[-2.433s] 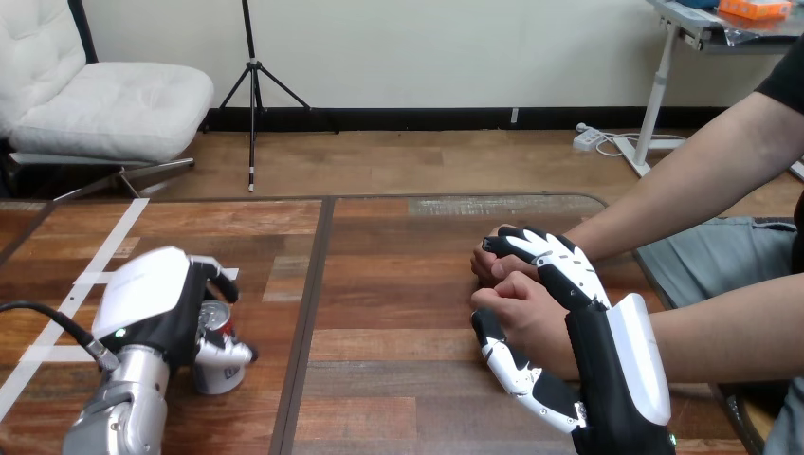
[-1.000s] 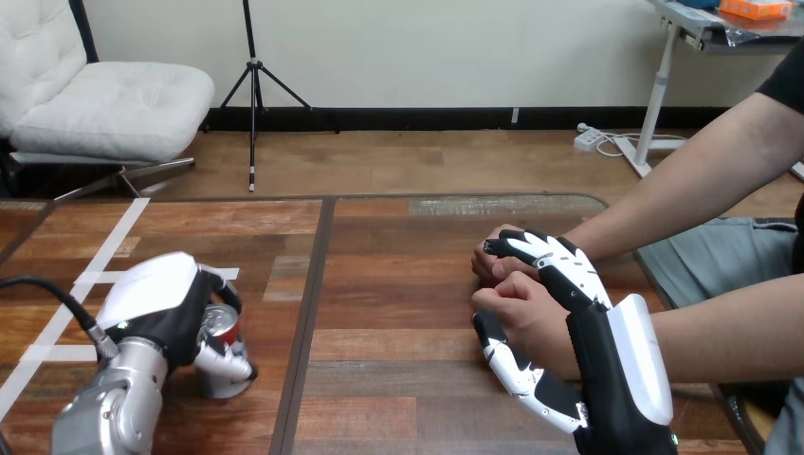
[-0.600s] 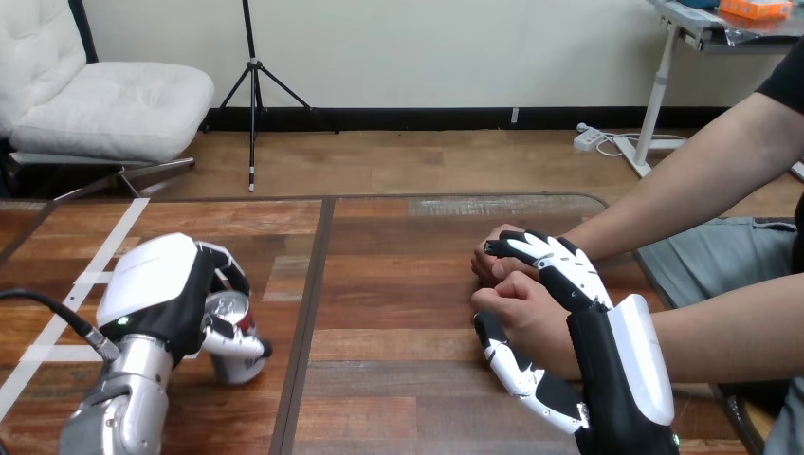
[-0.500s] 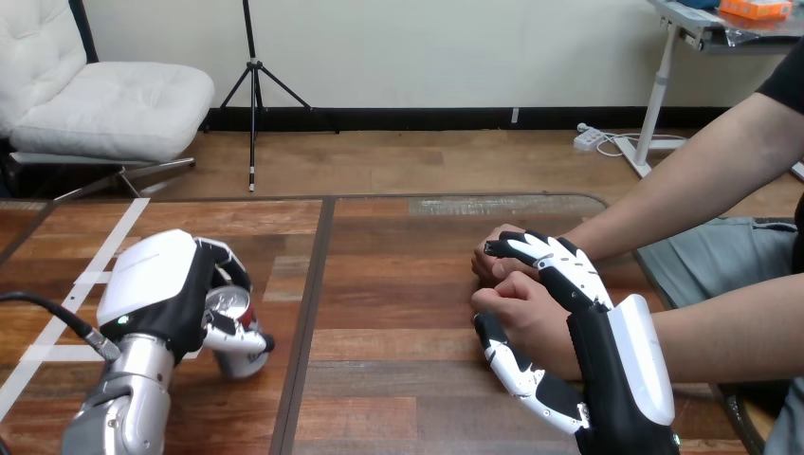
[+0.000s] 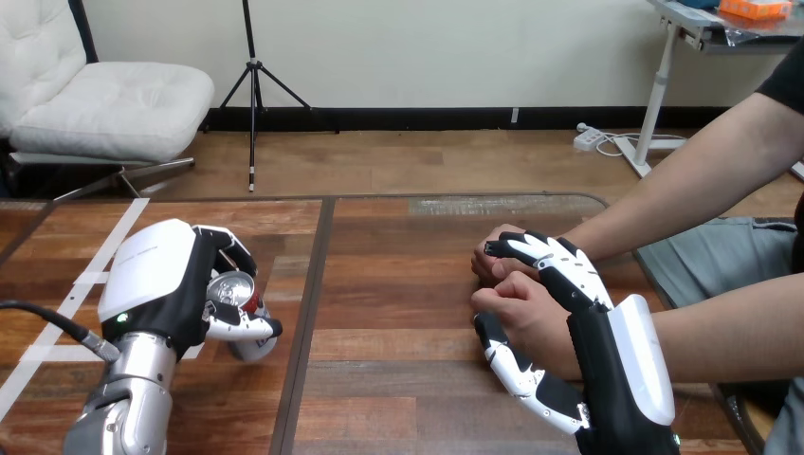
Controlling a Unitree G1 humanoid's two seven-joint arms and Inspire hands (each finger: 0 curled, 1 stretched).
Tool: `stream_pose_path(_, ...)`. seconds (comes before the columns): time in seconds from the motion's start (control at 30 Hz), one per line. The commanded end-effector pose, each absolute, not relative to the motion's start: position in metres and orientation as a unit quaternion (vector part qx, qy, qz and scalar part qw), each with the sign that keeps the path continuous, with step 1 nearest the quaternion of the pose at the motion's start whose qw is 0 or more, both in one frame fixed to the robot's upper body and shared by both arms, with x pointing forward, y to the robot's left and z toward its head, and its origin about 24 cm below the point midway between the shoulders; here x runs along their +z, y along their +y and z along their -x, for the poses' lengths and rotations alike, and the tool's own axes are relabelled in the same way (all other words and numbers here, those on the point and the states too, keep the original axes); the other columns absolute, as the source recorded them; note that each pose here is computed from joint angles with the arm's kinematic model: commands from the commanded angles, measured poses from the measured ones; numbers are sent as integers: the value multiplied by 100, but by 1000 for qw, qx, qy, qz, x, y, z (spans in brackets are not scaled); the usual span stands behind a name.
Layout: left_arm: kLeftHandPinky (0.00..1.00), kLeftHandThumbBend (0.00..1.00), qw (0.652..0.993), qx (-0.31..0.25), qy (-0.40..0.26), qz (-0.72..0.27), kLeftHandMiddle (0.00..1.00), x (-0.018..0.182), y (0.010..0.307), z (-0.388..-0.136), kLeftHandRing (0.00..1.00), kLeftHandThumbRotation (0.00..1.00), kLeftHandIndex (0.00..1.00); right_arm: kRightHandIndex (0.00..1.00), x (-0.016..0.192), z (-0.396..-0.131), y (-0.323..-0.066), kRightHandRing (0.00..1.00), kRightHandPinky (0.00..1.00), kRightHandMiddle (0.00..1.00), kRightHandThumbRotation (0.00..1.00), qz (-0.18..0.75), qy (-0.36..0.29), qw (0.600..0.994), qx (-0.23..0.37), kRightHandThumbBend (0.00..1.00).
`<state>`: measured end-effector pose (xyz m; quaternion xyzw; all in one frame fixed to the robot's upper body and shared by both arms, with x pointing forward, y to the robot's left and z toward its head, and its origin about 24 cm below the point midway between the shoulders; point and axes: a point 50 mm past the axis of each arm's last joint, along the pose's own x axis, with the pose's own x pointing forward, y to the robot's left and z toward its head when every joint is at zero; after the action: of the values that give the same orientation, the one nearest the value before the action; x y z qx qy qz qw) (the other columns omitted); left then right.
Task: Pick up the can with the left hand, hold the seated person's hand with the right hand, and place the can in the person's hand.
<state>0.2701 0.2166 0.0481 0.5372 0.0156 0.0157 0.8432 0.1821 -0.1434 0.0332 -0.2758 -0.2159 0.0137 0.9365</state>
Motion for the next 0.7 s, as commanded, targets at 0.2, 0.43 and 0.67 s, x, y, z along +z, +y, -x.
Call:
stream_pose_path(0.2, 38, 75, 844, 52, -24, -533, 46, 64, 221, -277, 41, 0, 48, 76, 53, -194, -141, 90, 96, 84, 37, 265, -263, 928, 3, 33)
stream_pose_path(0.43, 37, 75, 845, 52, -27, -532, 45, 63, 221, -277, 41, 0, 47, 76, 52, -194, -141, 90, 96, 84, 37, 265, -264, 927, 3, 33)
stream_pose_path(0.67, 37, 75, 846, 51, -27, -529, 45, 63, 221, -277, 40, 0, 47, 77, 52, -193, -141, 90, 96, 84, 36, 266, -261, 928, 3, 33)
